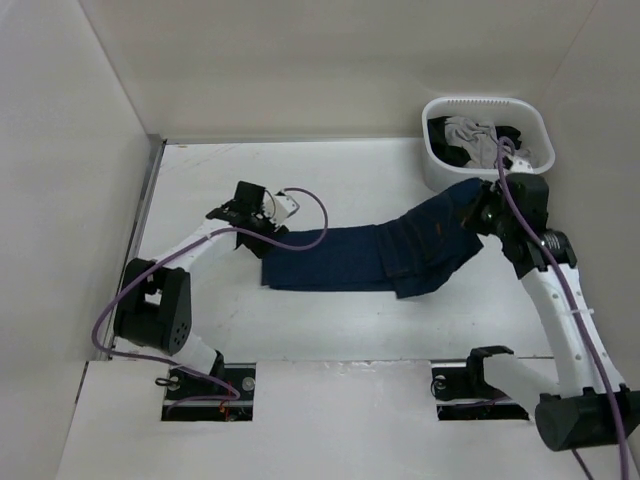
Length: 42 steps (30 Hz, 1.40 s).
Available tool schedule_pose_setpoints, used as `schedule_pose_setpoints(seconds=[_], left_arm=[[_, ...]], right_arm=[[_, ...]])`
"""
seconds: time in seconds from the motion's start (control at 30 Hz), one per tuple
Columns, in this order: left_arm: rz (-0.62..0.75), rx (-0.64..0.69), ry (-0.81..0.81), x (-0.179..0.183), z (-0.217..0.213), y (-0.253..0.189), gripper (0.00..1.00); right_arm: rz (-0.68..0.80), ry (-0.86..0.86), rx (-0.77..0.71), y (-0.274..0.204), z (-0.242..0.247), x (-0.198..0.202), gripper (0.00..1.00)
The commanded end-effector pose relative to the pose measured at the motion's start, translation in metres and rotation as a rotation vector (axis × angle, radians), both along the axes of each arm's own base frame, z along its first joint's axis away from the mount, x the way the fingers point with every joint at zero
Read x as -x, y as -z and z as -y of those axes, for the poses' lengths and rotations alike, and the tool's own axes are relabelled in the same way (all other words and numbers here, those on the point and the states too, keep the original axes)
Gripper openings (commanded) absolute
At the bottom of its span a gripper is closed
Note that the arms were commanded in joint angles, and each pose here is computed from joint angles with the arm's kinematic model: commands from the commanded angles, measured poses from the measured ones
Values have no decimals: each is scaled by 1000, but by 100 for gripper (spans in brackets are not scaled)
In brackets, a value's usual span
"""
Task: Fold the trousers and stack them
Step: Fold the trousers
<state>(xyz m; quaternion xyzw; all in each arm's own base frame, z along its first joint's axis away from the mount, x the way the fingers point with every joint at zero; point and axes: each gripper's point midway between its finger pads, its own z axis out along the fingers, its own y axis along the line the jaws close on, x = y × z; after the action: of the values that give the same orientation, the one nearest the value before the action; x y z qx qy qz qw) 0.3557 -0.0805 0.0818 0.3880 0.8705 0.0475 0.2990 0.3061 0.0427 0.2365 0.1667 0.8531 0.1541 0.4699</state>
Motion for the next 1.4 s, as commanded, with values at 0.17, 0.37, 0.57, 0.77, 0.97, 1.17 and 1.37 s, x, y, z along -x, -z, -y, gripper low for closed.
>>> schedule_pose_setpoints(seconds=[0.17,0.37,0.57,0.77,0.97,1.17,1.37], left_arm=[[-76,22,44,2,48,38,62],[-82,24,-82,-16,26,50,62],[-126,49,-164,-26,-2,63,61],[-196,104,-169,-17,1,75,56],[-250,150,-176,-12,3,81,47],[-227,200,-296,-31,-27,64,56],[-69,249,-480,-60,-100,2,59]], right_arm=[[-97,-380,324,-53,-113,0,4],[-121,-556,337,-18,-226,-14,4],[-40,-669,287,3,-335,-9,5],[115,-650,122,-20,-398,-26,3],[193,-713,19,-47,-429,-32,8],[112,-891,-83,-3,-466,-25,35],[263,-1115,-245,-55,-480,16,64]])
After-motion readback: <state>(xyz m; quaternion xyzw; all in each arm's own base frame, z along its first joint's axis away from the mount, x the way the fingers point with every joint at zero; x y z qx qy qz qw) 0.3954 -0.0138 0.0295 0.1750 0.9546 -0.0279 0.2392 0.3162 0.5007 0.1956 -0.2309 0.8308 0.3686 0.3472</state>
